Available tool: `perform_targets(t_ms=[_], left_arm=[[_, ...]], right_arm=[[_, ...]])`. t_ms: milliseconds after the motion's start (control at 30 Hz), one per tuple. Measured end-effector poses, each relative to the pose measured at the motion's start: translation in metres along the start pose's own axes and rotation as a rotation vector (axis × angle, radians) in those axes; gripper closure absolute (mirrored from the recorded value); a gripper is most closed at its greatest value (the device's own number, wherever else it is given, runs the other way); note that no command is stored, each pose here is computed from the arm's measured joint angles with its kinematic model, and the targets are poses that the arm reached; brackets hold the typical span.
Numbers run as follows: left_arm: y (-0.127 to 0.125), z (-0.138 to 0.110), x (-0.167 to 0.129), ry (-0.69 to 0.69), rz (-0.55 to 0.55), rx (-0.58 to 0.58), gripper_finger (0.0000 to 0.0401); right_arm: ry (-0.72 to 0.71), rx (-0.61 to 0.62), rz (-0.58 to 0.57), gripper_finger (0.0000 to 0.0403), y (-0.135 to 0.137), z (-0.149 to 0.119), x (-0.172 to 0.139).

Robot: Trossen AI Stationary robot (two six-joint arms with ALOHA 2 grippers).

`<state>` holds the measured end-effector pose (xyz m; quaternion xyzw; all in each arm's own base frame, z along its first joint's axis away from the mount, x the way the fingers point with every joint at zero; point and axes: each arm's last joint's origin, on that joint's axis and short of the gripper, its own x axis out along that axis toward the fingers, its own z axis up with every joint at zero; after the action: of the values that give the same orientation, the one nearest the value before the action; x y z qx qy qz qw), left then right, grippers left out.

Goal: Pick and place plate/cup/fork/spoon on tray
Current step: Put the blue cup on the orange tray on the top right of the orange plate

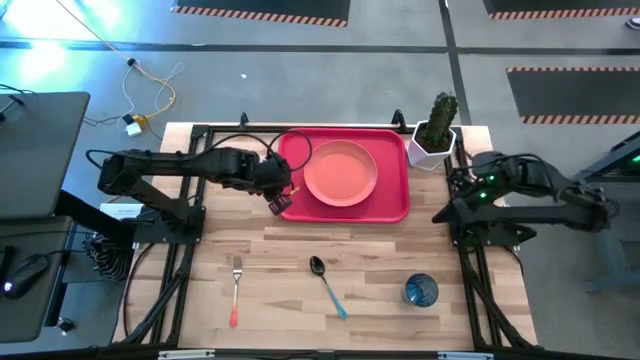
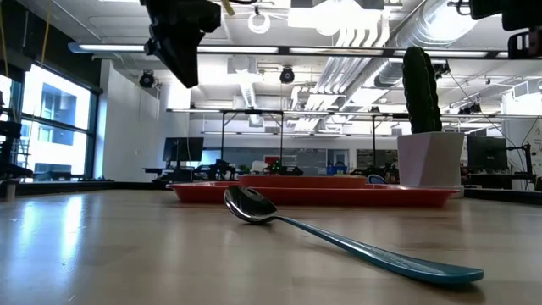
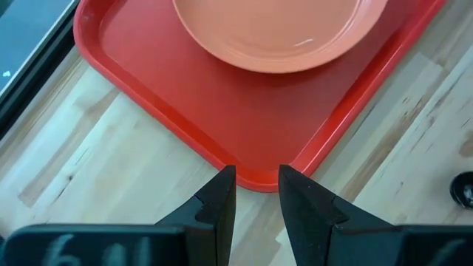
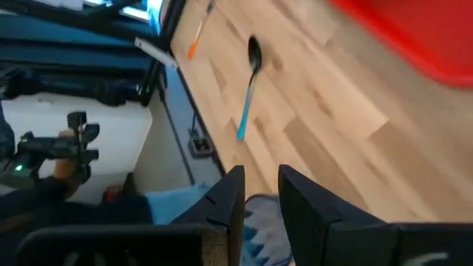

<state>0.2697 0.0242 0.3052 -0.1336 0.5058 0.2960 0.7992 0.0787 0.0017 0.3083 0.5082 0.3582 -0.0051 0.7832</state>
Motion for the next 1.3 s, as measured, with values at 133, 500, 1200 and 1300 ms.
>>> perform_targets(t_ms=[133,500,1200,1300], left_arm=[[0.000,0.000,0.000,0.002,0.003,0.001,0.0307],[0.001,0.000,0.000,0.000,0.009,0.002,0.0307],[0.000,0.000,0.000,-0.002,0.008,0.001,0.0307],[0.000,0.001,0.000,-0.009,0.004,-0.001,0.0307]], right_arm=[[0.077,-0.002,-0.001,0.0328,0.010,0.004,0.018],[0.248,0.003,-0.155,0.0328,0.029,-0.015,0.065],[0.354,-0.125,-0.386,0.0328,0.041,-0.075,0.126],[0.348,-0.123,-0.402,0.0328,0.040,-0.077,0.129]])
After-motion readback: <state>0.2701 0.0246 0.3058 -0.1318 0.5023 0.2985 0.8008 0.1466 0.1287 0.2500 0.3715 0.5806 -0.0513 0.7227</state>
